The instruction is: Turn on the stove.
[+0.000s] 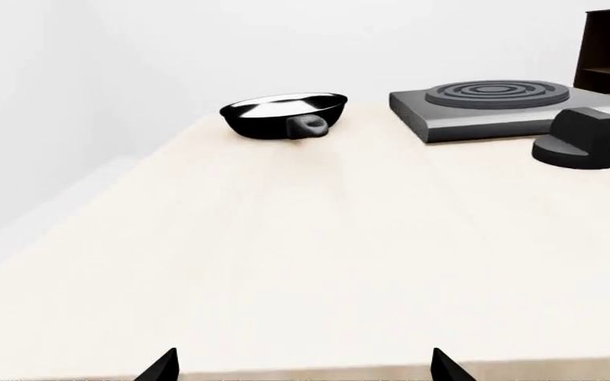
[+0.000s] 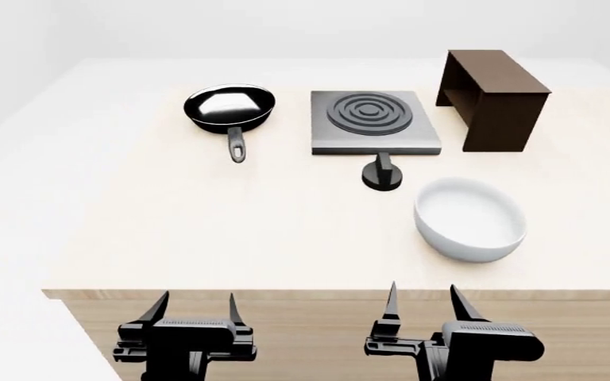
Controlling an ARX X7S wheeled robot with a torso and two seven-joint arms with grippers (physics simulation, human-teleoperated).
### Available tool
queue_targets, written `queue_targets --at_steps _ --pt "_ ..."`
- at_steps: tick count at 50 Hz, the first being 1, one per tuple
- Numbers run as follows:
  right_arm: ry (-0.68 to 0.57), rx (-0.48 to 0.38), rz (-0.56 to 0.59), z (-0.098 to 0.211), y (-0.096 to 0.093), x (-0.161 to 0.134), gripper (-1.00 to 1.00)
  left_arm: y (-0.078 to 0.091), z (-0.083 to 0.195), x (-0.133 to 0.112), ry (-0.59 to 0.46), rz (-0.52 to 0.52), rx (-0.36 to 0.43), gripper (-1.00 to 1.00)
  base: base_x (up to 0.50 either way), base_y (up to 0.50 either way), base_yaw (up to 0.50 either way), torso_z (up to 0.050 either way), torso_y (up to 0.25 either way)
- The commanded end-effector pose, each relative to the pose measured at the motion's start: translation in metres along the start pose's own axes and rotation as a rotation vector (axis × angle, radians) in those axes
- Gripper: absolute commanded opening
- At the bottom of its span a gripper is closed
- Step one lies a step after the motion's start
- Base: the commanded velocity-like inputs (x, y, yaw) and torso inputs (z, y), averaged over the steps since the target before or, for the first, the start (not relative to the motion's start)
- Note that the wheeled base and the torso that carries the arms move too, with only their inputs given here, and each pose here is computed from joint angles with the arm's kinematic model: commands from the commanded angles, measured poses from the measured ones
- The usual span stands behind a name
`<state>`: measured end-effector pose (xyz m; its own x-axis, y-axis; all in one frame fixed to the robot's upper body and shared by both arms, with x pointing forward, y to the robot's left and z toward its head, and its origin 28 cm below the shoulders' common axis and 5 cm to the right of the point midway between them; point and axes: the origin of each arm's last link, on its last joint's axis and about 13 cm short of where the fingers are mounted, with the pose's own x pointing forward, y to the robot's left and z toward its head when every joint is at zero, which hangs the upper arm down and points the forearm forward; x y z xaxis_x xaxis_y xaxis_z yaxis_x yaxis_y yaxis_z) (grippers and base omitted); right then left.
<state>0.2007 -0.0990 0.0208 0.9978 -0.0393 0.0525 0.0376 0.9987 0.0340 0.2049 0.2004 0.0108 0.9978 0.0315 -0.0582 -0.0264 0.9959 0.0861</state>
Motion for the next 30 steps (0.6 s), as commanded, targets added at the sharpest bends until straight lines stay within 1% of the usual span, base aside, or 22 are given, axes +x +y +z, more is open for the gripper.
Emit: queue_targets --at_steps 1,16,17,22,30 --pt "-0.005 -0.001 0.012 0.0001 0.0004 0.0003 1.00 0.0007 0.0027 0.0016 -0.015 -0.008 -0.015 1.00 0.00 0.50 0.00 0.000 0.000" --pt "0.012 0.008 0.029 -0.0022 0.0021 0.0030 1.00 0.0011 0.0030 0.0032 -0.013 -0.005 -0.019 1.00 0.00 0.50 0.00 0.000 0.000" --pt "0.012 0.028 0.036 -0.0022 0.0022 0.0032 1.00 0.0011 0.0031 0.0032 -0.013 -0.005 -0.019 1.00 0.00 0.00 0.00 0.000 0.000" --pt "0.029 0.026 0.036 -0.0029 0.0020 0.0042 1.00 0.0007 0.0034 0.0033 -0.013 -0.004 -0.018 1.00 0.00 0.00 0.00 0.000 0.000" --pt "0.016 0.029 0.052 -0.0023 0.0017 0.0031 1.00 0.0006 0.0030 0.0036 -0.015 -0.006 -0.016 1.00 0.00 0.00 0.00 0.000 0.000"
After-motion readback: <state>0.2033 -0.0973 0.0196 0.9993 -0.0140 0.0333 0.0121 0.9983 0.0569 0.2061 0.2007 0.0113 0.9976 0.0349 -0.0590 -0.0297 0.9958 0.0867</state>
